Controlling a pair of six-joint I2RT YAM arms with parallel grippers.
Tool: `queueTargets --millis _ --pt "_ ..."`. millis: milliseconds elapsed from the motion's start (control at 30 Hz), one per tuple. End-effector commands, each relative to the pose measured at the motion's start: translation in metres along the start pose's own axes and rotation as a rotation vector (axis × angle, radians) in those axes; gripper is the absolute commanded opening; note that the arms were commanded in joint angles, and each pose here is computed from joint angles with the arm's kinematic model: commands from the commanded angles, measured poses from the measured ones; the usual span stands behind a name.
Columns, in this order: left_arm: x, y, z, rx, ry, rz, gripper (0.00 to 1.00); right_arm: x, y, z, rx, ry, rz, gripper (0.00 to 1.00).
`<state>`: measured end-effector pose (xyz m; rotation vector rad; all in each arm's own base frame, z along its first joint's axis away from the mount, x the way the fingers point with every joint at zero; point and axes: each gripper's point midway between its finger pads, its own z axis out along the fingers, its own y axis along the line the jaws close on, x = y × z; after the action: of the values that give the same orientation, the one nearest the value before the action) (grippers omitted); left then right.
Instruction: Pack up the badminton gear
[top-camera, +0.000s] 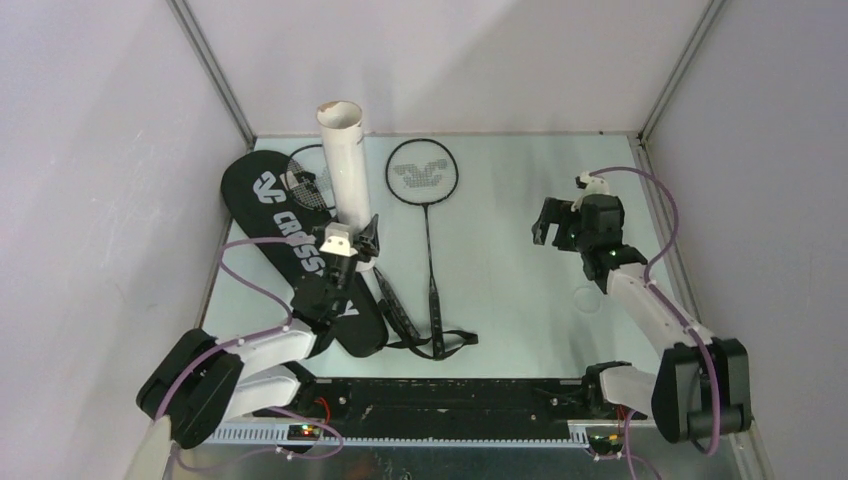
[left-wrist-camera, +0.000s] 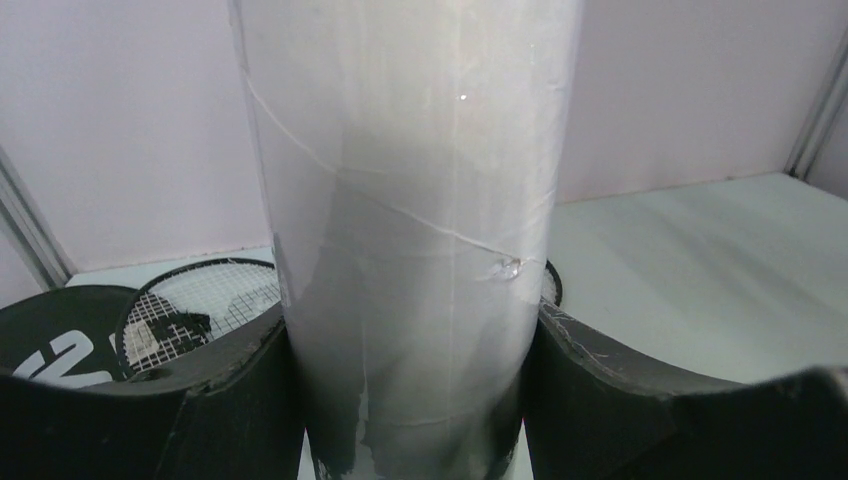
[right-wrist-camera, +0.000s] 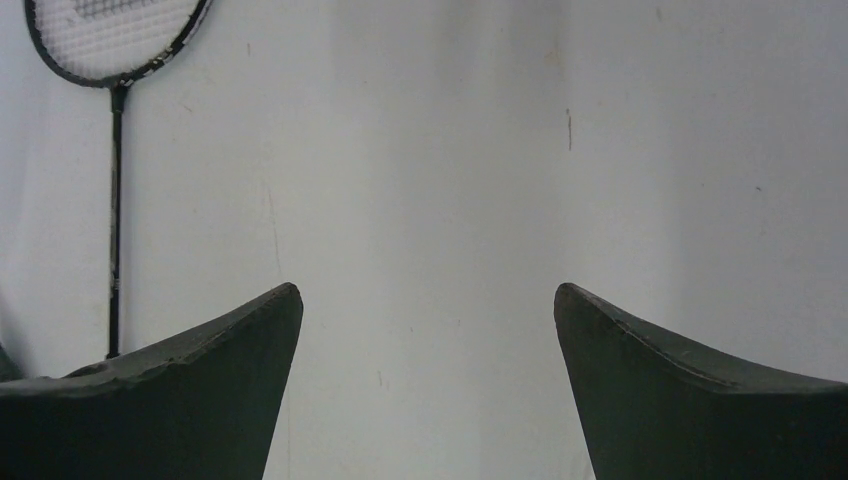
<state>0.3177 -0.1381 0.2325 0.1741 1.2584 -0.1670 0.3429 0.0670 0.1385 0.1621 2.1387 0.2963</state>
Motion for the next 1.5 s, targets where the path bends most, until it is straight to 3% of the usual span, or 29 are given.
queueTargets --millis 0,167,267,400,633,867,1233,1467 --pt "-0.051 0.011 0.007 -0.011 -0.232 -0.069 0.00 -0.026 0.012 0.021 -0.069 -0.083 -0.062 0.99" --pt "-0.037 0.008 0.011 0.008 -0.205 -0.058 0.00 -0.019 -0.006 0.035 0.021 -0.028 -0.032 0.99" --pt "-0.036 0.006 0.012 0.023 -0.211 -0.059 0.00 -0.004 -0.048 0.027 0.207 0.053 0.116 0.98" --pt "-0.035 0.006 0.011 0.034 -0.211 -0.058 0.00 0.024 -0.082 0.005 0.357 0.164 0.296 0.92" --pt "-0.034 0.000 0.009 0.076 -0.207 -0.056 0.00 0.076 -0.091 -0.031 0.479 0.375 0.337 0.75" --pt "-0.033 -0.006 0.006 0.113 -0.208 -0.042 0.00 0.109 -0.088 -0.033 0.507 0.496 0.304 0.60" --pt "-0.031 -0.009 0.005 0.133 -0.206 -0.034 0.00 0.143 -0.090 -0.014 0.488 0.574 0.337 0.47" --pt "-0.032 -0.010 0.004 0.136 -0.209 -0.033 0.00 0.151 -0.089 -0.011 0.476 0.589 0.364 0.26"
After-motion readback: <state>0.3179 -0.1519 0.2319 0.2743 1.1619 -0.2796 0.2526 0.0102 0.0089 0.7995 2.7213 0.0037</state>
